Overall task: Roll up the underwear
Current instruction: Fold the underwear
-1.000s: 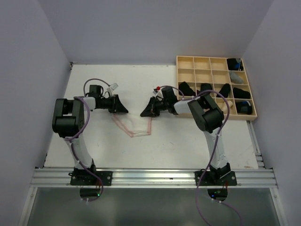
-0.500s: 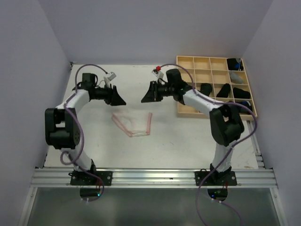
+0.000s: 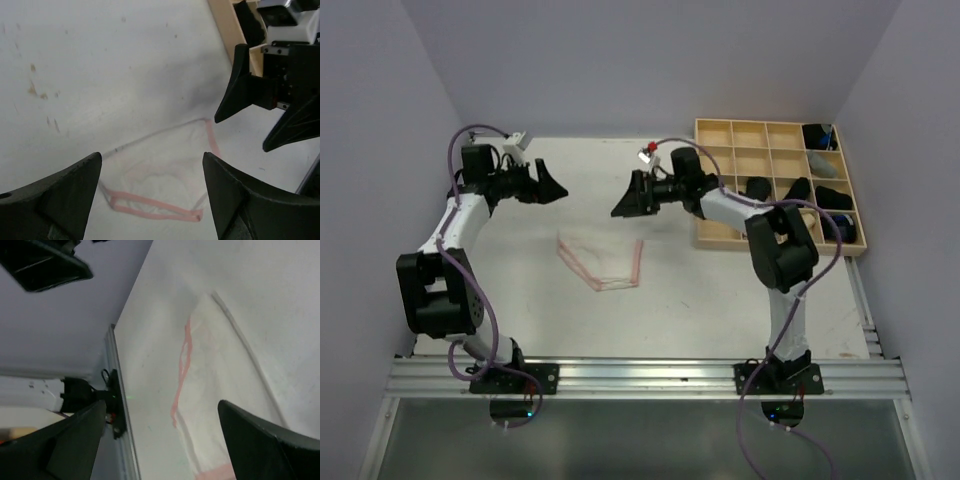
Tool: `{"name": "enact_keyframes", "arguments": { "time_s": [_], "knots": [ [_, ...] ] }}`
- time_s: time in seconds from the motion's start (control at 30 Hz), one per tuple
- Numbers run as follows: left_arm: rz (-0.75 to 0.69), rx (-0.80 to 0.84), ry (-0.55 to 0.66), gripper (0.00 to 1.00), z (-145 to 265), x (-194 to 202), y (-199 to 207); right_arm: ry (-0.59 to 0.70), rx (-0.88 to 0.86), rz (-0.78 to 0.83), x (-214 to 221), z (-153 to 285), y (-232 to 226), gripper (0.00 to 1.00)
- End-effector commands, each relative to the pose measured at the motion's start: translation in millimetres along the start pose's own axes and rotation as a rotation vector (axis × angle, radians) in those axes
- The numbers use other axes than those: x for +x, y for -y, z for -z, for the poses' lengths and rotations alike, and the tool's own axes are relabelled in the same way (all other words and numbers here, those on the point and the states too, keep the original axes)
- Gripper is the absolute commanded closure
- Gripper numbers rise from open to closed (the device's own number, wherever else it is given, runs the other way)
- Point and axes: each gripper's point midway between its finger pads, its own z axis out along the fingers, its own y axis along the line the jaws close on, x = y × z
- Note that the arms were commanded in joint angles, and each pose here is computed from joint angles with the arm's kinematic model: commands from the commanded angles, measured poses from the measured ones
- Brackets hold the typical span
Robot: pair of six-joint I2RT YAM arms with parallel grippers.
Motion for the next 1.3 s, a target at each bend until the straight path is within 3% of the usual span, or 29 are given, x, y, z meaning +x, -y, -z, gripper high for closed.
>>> {"name": "enact_keyframes", "arguments": {
  "time_s": [0.0, 0.07, 0.27, 0.47, 0.57, 0.77, 0.87, 1.03, 1.27],
  "knots": [
    [0.100, 0.052, 0.026, 0.15, 17, 12, 4, 0.005, -0.200, -0.299, 24, -28, -34, 0.03],
    [0.138, 0.033, -0.002, 0.15, 21, 29, -1, -0.024, -0.192, -0.441, 49, -44, -26, 0.10],
    [0.158, 0.034, -0.095, 0.22, 28, 67, 3, -0.015, -0.096, -0.516, 95, -63, 17, 0.33],
    [0.027, 0.013, -0.082, 0.38, 35, 82, 2, -0.056, 0.062, -0.612, 139, -62, 64, 0.53],
    [-0.030, 0.070, -0.096, 0.45, 36, 92, 11, -0.055, 0.056, -0.562, 128, -54, 55, 0.62],
    [-0.084, 0.111, -0.065, 0.53, 39, 89, 21, 0.024, 0.026, -0.370, 74, -41, -10, 0.73],
    [-0.060, 0.103, -0.034, 0.53, 38, 85, 23, 0.059, -0.025, -0.370, 65, -45, -28, 0.80],
    [-0.009, 0.129, -0.050, 0.52, 34, 95, 22, 0.015, -0.080, -0.507, 87, -69, -26, 0.82],
    [-0.075, 0.130, -0.082, 0.51, 37, 106, 22, -0.037, -0.034, -0.648, 141, -89, 10, 0.82]
  ]
}}
